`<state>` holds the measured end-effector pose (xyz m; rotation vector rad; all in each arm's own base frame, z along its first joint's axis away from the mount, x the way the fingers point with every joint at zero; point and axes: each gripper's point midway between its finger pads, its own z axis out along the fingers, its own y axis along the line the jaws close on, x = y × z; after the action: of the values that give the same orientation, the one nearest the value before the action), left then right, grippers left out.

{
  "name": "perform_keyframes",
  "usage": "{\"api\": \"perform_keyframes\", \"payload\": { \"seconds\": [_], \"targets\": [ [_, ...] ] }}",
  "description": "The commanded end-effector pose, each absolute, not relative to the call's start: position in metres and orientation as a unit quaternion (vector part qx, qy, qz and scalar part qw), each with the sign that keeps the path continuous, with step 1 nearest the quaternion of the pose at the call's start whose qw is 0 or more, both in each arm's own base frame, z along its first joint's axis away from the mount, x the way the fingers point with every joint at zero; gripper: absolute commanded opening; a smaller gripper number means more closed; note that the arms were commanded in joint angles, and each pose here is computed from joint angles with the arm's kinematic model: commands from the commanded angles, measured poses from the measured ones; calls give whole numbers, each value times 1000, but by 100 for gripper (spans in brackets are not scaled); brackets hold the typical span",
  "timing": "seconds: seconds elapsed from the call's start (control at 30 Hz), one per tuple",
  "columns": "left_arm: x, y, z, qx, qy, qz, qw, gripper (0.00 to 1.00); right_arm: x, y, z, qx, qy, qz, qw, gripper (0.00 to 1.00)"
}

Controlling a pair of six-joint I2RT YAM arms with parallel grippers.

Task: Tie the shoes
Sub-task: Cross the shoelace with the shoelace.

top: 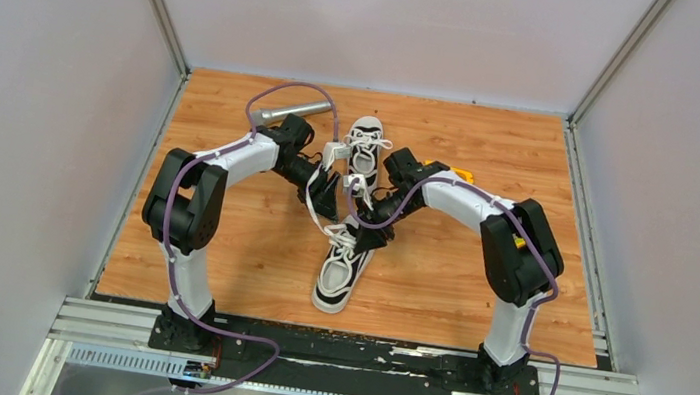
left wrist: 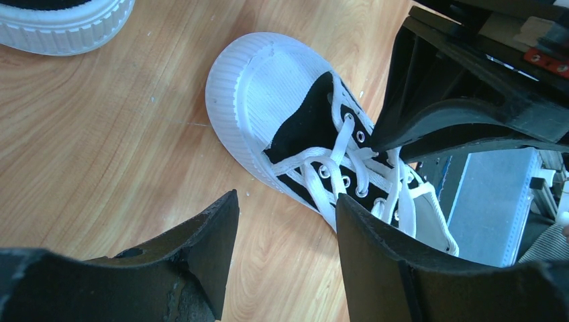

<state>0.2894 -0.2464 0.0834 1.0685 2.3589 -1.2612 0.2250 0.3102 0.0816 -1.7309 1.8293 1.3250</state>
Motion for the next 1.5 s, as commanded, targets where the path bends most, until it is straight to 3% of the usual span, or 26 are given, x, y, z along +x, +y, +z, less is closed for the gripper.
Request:
{"api": "perform_keyframes", "payload": {
  "seconds": [0.0,0.3,0.5,0.73,0.8,1.17,1.47],
  "targets": [
    [294,-250,92,373,801,-446,143,62,233,312,93,-611,634,438,181,22],
    [297,-251,94,373,801,-446,145,62,258,311,93,-558,712,372,207,14],
    [298,-252,93,373,800,-448,146,62,243,306,96,-551,719,371,203,13],
    [297,-252,93,372,800,-448,144,62,225,292,93,-611,663,371,224,39],
    [296,-252,93,372,800,-448,144,62,230,290,89,-627,649,358,240,42],
    [295,-251,95,371,801,-448,144,62,256,308,83,-651,614,347,282,41],
    [295,-251,95,370,801,-448,143,62,244,310,76,-673,587,361,269,33]
  ]
}}
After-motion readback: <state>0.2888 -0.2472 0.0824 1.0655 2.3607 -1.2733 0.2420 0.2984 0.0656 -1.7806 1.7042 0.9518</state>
